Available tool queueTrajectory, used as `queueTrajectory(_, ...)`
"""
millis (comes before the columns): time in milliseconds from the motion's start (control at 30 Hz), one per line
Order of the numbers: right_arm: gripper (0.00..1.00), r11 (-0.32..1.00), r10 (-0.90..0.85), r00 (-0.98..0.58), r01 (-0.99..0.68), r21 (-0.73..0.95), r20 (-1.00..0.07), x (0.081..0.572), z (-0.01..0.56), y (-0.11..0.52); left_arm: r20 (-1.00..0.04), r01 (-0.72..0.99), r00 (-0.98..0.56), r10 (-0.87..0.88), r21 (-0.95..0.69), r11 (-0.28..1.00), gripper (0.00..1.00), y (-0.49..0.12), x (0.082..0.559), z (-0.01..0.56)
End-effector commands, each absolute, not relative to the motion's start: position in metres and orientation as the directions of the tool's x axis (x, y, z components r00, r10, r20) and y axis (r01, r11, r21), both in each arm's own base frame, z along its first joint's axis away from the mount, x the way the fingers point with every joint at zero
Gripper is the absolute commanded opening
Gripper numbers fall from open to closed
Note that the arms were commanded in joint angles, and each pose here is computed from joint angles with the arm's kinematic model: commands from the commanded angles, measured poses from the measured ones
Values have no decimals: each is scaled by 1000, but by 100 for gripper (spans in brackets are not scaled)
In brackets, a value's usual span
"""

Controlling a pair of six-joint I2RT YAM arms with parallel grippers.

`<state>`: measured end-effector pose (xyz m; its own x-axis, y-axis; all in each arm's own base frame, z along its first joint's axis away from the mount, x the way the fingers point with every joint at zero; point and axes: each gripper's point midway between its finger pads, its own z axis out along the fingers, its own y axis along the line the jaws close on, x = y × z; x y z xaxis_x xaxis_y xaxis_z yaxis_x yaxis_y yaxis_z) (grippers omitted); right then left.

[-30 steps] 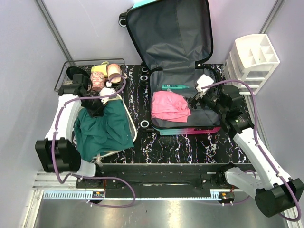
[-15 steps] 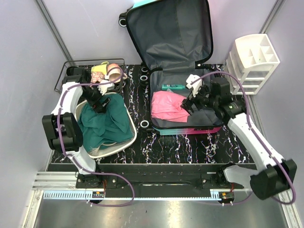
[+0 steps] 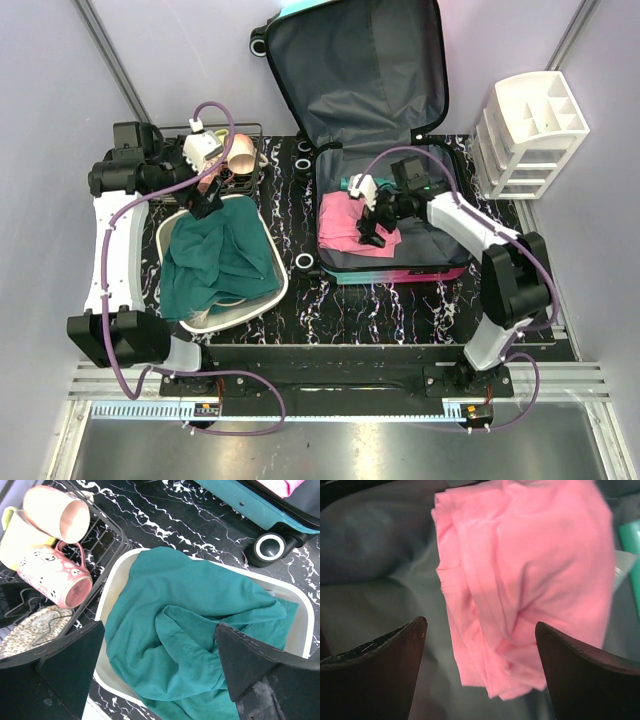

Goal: Open, take out, and arrange the luggage

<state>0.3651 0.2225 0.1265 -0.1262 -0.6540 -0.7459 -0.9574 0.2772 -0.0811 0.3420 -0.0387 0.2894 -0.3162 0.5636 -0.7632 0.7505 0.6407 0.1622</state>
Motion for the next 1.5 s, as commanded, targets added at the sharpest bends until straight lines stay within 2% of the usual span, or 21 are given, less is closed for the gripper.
queueTrajectory(0, 100, 132, -687, 19, -980, -151, -727, 369, 107, 245, -781, 747, -330, 530, 126, 652, 99, -45, 329, 291)
queueTrajectory(233, 100, 72, -770, 25, -989, -126, -638, 369, 49, 242, -766, 737, -323, 555, 164, 656, 99, -40, 320, 283)
queueTrajectory(300, 97, 83, -791, 17, -987, -135, -612, 374, 38, 240, -766, 734, -330, 552, 159, 660, 99, -39, 320, 281)
queueTrajectory(400, 77, 117, -804, 7, -978, -170, -595, 386, 36, 237, -767, 732, -331, 549, 158, 663, 99, -39, 322, 282)
queueTrajectory(433, 60, 122, -806, 8, -976, -179, -592, 388, 38, 237, -769, 733, -329, 548, 157, 661, 99, -40, 322, 281)
queueTrajectory(533, 33, 139, -810, 7, -969, -203, -587, 392, 47, 235, -774, 732, -327, 543, 156, 663, 99, -40, 324, 283)
queueTrajectory(567, 19, 151, -804, 0, -967, -205, -595, 393, 53, 235, -777, 731, -326, 538, 154, 665, 99, -41, 325, 284)
queueTrajectory(667, 0, 186, -777, -12, -960, -211, -629, 395, 81, 239, -790, 734, -310, 528, 154, 661, 99, -44, 327, 289)
queueTrajectory(967, 0, 297, -630, -35, -934, -199, -776, 406, 185, 248, -835, 741, -272, 478, 135, 658, 99, -54, 338, 306)
queueTrajectory(1300, 0, 320, -583, -20, -925, -207, -812, 411, 229, 239, -864, 759, -240, 442, 118, 641, 99, -67, 346, 312)
queueTrajectory(1467, 0, 327, -517, 21, -919, -220, -856, 402, 280, 243, -907, 773, -187, 378, 101, 627, 99, -81, 346, 321)
